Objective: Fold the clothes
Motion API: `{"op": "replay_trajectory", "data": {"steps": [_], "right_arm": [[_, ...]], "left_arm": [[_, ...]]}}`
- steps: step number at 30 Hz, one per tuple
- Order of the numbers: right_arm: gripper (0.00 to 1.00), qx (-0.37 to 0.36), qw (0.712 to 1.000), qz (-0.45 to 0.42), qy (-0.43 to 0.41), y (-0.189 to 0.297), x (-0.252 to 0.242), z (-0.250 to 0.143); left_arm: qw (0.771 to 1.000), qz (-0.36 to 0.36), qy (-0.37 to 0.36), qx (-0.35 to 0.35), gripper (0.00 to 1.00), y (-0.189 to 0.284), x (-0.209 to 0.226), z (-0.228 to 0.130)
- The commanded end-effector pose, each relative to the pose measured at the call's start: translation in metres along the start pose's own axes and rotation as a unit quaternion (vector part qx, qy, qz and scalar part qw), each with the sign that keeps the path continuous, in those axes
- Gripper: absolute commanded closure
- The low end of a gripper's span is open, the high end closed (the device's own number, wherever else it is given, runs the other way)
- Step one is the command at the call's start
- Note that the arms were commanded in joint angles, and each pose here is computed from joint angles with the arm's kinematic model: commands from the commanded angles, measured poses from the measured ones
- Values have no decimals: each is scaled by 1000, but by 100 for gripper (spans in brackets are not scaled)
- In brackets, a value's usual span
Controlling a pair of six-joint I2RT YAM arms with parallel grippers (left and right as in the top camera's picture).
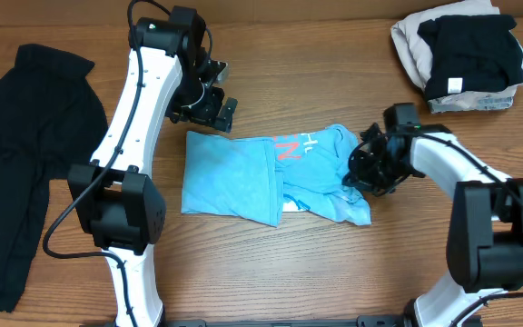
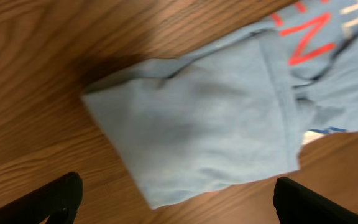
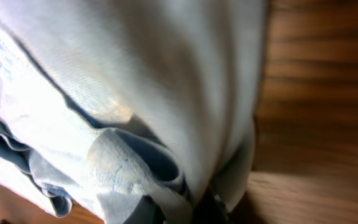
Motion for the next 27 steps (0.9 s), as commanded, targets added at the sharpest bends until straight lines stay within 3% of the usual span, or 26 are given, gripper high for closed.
{"op": "replay_trajectory", "data": {"steps": [1, 8, 12, 18, 27], "right_arm": [[96, -24, 998, 19, -45, 27, -15, 19], [96, -70, 996, 16, -44, 100, -41, 37], [96, -74, 997, 4, -22, 128, -31, 40], [96, -58, 996, 2, 73, 138, 42, 32], [96, -26, 981, -5, 191, 78, 157, -17]], "left_arm": [[998, 60, 18, -15, 0, 19, 18, -4], [994, 74, 76, -15, 0, 25, 59, -17], [992, 75, 102, -14, 0, 29, 79, -26], [989, 79, 122, -22, 0, 32, 97, -32], [988, 83, 122, -34, 0, 32, 100, -29]]}}
Point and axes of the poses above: each gripper's point midway between its finger pads, its own y axis back along the fingers, its own x axis along the line the jaws close on, z = x × y, the point moved 8 cm from there along y, back along the fingers, and after that the axes turned 6 degrees about -y, right-handed, at the moved point
